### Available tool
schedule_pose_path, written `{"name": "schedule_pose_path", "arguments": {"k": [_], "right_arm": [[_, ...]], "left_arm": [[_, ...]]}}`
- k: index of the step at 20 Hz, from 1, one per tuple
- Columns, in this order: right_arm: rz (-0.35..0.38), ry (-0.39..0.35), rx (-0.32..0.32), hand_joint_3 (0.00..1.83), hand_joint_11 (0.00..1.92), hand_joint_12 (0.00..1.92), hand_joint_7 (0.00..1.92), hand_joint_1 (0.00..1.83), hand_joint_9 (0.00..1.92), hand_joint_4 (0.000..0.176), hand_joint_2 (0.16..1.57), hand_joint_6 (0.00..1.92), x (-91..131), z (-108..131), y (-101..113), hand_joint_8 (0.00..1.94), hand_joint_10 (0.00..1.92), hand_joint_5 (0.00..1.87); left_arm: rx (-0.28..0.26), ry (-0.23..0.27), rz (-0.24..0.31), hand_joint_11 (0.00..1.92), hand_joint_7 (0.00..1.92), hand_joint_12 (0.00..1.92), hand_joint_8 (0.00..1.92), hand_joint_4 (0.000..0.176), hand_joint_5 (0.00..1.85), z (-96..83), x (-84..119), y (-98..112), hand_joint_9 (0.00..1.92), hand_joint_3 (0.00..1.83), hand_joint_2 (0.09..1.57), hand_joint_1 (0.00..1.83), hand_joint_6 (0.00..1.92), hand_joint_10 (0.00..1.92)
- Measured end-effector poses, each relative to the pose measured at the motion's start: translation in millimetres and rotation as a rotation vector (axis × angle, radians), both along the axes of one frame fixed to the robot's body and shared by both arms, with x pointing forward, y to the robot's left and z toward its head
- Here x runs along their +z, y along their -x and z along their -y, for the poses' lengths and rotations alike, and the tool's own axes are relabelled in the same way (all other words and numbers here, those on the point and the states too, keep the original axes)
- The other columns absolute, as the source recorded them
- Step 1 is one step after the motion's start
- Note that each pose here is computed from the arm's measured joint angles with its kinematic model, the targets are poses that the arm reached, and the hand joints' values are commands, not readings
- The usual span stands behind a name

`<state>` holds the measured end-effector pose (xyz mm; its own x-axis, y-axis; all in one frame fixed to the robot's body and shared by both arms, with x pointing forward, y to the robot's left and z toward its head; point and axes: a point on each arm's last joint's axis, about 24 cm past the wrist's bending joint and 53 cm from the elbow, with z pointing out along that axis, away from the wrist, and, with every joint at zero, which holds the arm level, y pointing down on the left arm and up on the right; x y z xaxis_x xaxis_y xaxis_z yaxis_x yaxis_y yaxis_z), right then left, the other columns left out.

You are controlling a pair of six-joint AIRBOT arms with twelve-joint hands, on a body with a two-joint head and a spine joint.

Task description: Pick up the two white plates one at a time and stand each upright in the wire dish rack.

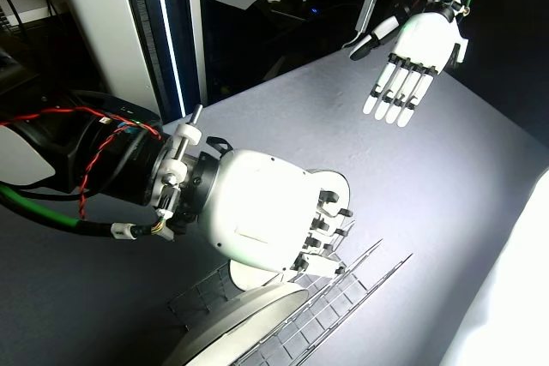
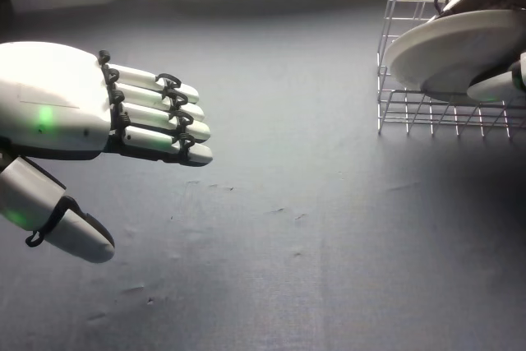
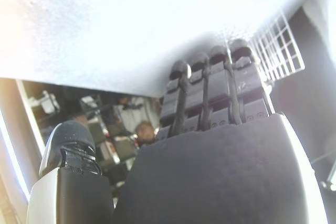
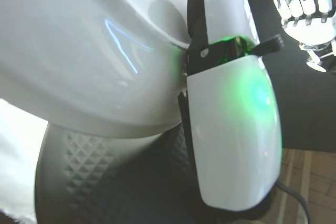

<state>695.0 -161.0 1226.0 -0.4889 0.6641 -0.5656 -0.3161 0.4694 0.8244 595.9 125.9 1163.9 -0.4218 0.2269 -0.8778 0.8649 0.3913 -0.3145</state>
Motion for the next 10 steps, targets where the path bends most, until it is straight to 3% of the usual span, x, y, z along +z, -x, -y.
{"name": "schedule_pose_path", "arguments": {"k": [1,10], "right_arm": [[0.0,-0.002,0.0,0.0,0.41,1.16,0.88,1.26,0.85,0.0,1.04,0.03,0.3,-0.1,0.0,0.03,0.04,0.86],[0.019,0.02,-0.041,0.0,0.34,1.15,0.82,1.24,0.81,0.0,1.04,0.0,-0.3,17.5,-19.0,0.0,0.01,0.81]], "left_arm": [[0.0,0.0,0.0,0.02,0.07,0.03,0.01,0.0,0.11,0.0,0.0,0.0,0.05,0.0,1.07,0.0,0.01,0.01],[-0.011,0.004,-0.003,0.01,0.06,0.03,0.0,0.0,0.1,4.7,0.0,4.0,0.04,0.0,1.07,0.0,0.0,0.0]]}}
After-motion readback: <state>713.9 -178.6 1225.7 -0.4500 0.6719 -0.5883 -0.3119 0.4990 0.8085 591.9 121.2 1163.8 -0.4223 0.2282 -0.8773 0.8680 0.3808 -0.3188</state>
